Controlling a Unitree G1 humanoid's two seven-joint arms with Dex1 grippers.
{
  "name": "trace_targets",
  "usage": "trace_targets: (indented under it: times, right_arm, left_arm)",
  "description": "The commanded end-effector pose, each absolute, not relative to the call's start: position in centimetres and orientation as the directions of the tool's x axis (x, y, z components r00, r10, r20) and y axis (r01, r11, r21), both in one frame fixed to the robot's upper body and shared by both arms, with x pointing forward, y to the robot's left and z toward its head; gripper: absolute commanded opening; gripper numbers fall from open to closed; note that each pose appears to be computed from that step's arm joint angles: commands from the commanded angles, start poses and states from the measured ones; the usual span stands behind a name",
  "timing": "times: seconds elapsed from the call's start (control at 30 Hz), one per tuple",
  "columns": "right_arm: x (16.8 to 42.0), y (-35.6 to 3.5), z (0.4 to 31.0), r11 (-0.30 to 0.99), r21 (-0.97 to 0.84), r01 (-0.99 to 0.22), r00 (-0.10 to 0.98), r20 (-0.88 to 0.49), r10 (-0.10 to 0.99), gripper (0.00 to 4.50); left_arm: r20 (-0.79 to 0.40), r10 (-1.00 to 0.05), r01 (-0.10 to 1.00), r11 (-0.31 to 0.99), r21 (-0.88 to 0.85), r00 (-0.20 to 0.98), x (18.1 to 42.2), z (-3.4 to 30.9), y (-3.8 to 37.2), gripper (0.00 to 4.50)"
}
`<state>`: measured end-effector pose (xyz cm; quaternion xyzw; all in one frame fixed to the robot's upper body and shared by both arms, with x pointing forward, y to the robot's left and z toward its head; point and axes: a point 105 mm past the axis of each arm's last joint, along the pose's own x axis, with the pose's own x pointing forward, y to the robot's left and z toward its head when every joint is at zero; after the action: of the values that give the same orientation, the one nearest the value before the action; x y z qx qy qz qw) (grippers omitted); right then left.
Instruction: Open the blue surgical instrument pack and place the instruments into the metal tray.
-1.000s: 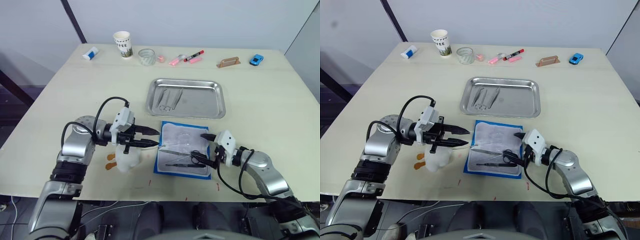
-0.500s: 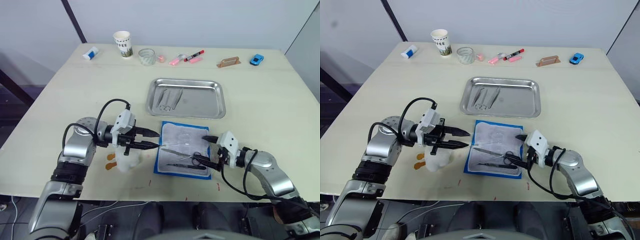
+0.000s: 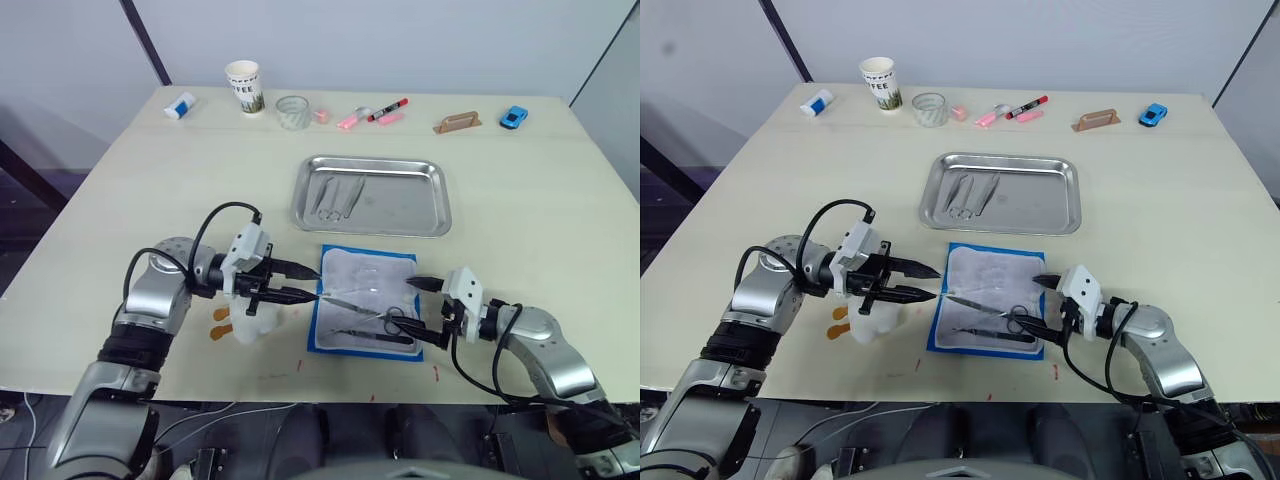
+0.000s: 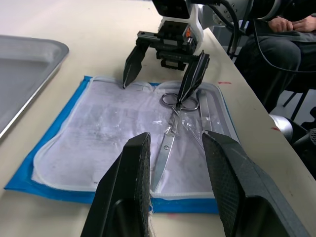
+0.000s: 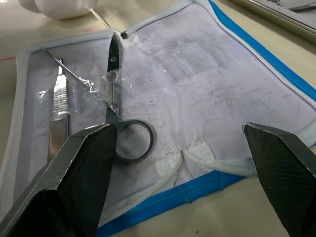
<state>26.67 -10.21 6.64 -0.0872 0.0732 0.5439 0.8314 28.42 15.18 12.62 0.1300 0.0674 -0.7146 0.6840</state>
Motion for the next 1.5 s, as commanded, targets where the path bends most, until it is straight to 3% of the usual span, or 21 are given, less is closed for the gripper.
trace_targets:
  times: [0.03,0.27,0.37,0.5,1.27,1.5]
  right_arm:
    - [26.3,-10.4,7.8,0.37,-0.09,-0.925,0.38,-0.181,0.907,4.5]
    - [26.4,-10.4,8.2,0.373,-0.095,-0.923,0.384,-0.157,0.91,4.5]
    - [26.5,-10.5,8.1,0.373,-0.097,-0.923,0.384,-0.159,0.909,4.5]
    - [26.5,-10.5,8.2,0.373,-0.1,-0.922,0.385,-0.153,0.91,4.5]
    - [25.9,-11.0,10.3,0.372,-0.129,-0.919,0.384,-0.087,0.919,4.5]
    - [25.0,-11.3,12.1,0.37,-0.141,-0.918,0.378,-0.034,0.925,4.5]
  left_arm:
    - [-0.261,-0.962,0.985,-0.12,0.121,-0.085,28.1,14.0,15.3,1.75]
    - [-0.323,-0.939,0.973,-0.176,0.15,-0.119,28.0,14.1,15.6,1.75]
    - [-0.365,-0.923,0.968,-0.191,0.165,-0.12,28.3,14.1,15.7,2.5]
    - [-0.356,-0.926,0.962,-0.201,0.186,-0.124,28.5,14.7,15.7,4.43]
    - [-0.288,-0.939,0.943,-0.255,0.214,-0.188,27.6,16.0,15.2,4.43]
    - [-0.307,-0.932,0.933,-0.269,0.237,-0.191,27.8,14.8,14.7,4.43]
